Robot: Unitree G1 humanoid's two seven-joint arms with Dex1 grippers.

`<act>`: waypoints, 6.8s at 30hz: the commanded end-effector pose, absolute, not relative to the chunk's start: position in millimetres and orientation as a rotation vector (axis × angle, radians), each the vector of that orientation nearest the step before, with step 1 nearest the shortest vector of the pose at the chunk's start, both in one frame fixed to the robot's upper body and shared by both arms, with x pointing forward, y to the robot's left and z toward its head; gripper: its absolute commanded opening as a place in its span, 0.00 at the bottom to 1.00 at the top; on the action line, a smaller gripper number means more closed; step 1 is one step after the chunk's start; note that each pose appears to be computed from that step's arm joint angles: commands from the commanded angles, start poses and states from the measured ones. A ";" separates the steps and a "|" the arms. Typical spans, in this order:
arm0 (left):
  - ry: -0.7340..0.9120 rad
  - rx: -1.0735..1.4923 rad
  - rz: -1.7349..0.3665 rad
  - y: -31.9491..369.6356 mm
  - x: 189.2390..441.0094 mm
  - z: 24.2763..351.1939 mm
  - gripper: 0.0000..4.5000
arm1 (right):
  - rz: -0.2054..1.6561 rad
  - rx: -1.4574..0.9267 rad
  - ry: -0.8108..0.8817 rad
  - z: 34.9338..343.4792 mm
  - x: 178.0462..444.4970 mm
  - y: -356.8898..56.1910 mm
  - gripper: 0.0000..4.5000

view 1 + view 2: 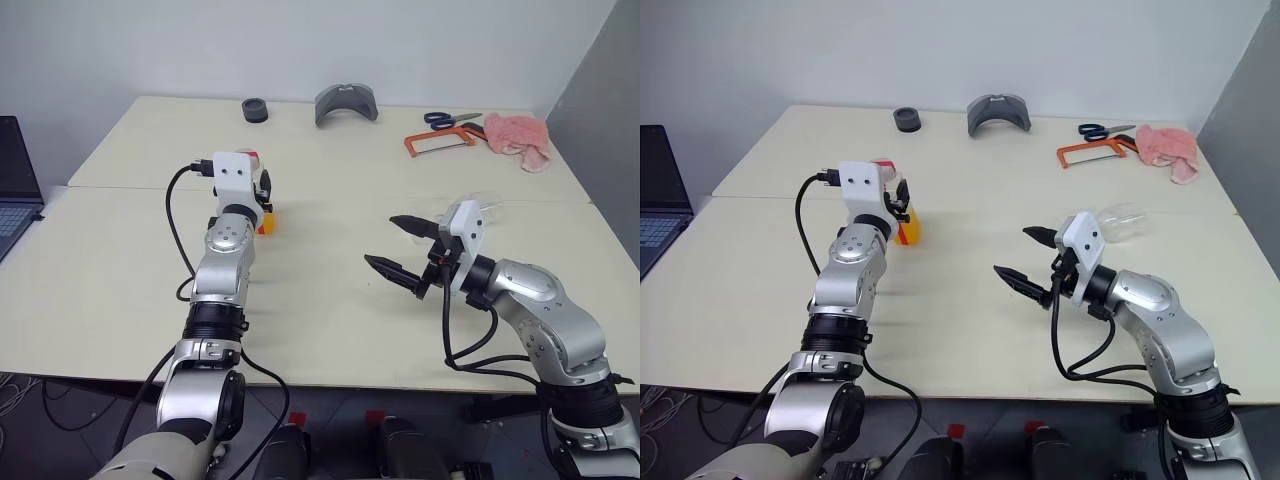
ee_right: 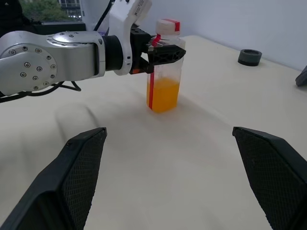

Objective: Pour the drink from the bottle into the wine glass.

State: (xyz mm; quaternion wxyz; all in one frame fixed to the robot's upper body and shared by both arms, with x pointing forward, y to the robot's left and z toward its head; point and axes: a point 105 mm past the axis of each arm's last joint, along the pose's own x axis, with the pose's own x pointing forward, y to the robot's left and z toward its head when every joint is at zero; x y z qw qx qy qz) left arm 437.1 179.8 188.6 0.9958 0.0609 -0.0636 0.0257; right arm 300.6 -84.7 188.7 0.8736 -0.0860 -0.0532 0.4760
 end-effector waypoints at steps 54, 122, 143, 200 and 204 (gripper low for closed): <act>-0.313 0.146 -1.488 0.5 334.9 195.3 0.42 | 0.826 -0.128 -0.216 245.5 284.5 -80.0 1.00; -0.227 0.158 -1.551 3.5 333.2 183.8 0.40 | 0.843 -0.219 -0.331 228.7 266.5 -68.6 0.41; -0.216 0.182 -1.561 6.9 336.0 184.7 0.40 | 1.017 -0.231 -0.190 247.0 258.2 -106.7 1.00; -0.275 0.244 -1.591 0.2 336.7 186.8 0.40 | 1.194 -0.415 -0.123 243.6 275.7 -106.5 0.86; -0.278 0.235 -1.580 0.0 337.5 185.9 0.40 | 1.048 -0.357 -0.208 250.6 269.1 -104.2 1.00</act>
